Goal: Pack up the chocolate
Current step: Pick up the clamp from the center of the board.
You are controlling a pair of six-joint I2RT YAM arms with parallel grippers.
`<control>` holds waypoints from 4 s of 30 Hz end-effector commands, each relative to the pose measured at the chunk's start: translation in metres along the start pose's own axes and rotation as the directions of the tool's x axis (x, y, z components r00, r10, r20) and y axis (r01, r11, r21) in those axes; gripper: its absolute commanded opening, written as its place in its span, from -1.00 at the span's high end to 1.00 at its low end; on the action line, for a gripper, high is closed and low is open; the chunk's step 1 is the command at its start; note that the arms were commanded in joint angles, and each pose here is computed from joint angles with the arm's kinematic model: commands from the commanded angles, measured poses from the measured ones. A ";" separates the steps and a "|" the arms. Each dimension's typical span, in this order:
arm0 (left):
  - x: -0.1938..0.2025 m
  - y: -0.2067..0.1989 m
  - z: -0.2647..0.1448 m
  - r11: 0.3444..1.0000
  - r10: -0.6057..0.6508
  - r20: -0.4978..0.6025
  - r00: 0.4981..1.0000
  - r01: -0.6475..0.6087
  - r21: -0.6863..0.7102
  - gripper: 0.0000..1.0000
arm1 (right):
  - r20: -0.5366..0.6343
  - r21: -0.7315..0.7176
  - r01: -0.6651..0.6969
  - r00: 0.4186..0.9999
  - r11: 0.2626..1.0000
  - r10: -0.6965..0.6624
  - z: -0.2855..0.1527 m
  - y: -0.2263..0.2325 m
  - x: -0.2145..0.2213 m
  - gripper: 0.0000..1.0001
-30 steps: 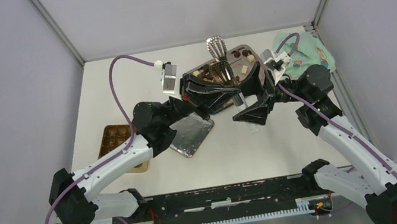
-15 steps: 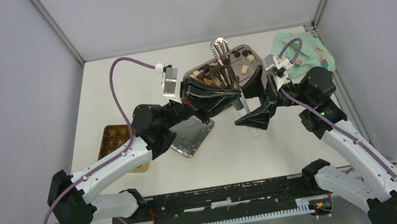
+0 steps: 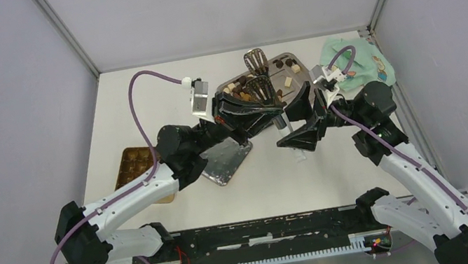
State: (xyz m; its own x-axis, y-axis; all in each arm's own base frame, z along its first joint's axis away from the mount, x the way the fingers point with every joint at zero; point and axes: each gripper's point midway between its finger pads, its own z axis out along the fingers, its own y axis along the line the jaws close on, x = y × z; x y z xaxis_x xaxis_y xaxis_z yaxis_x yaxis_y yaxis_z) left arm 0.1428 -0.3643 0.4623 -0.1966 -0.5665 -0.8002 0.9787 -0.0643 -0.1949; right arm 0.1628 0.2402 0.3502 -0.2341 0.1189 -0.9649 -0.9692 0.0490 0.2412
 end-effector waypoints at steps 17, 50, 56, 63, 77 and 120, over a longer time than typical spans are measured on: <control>-0.015 0.016 -0.007 0.989 0.084 0.063 0.994 -0.076 -0.126 -0.26 | 0.101 -0.014 -0.113 0.988 0.993 0.114 0.002 0.000 -0.012 0.07; 0.032 0.098 -0.044 0.735 -0.038 0.096 0.995 0.093 -0.671 -0.91 | -0.277 0.311 0.246 0.947 0.918 -0.160 -0.022 -0.091 0.021 0.23; 0.043 0.116 -0.048 0.618 -0.061 0.164 0.985 0.166 -0.768 -0.78 | -0.294 0.308 0.269 0.939 0.913 -0.177 -0.023 -0.092 0.023 0.23; 0.052 0.131 -0.054 0.470 -0.099 0.216 0.971 0.237 -0.850 -0.51 | -0.304 0.319 0.285 0.934 0.904 -0.187 -0.023 -0.095 0.022 0.23; 0.078 0.152 -0.055 0.290 -0.139 0.259 0.956 0.289 -0.912 -0.13 | -0.359 0.368 0.346 0.909 0.863 -0.212 -0.026 -0.106 0.025 0.23; 0.073 0.139 -0.075 0.223 -0.214 0.452 0.866 0.494 -0.840 -0.63 | -0.241 0.332 0.152 0.968 0.931 -0.073 -0.014 -0.105 0.040 0.47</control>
State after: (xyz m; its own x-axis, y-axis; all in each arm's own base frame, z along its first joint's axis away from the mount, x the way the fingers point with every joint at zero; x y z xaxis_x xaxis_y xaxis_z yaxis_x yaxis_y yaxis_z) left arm 0.2661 -0.3633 0.3124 -0.3617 -0.8073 -0.4662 0.0546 0.4809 -0.8751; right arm 0.2491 0.2227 0.2682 -0.1907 -0.1937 -0.9623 -0.9080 0.4074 0.0980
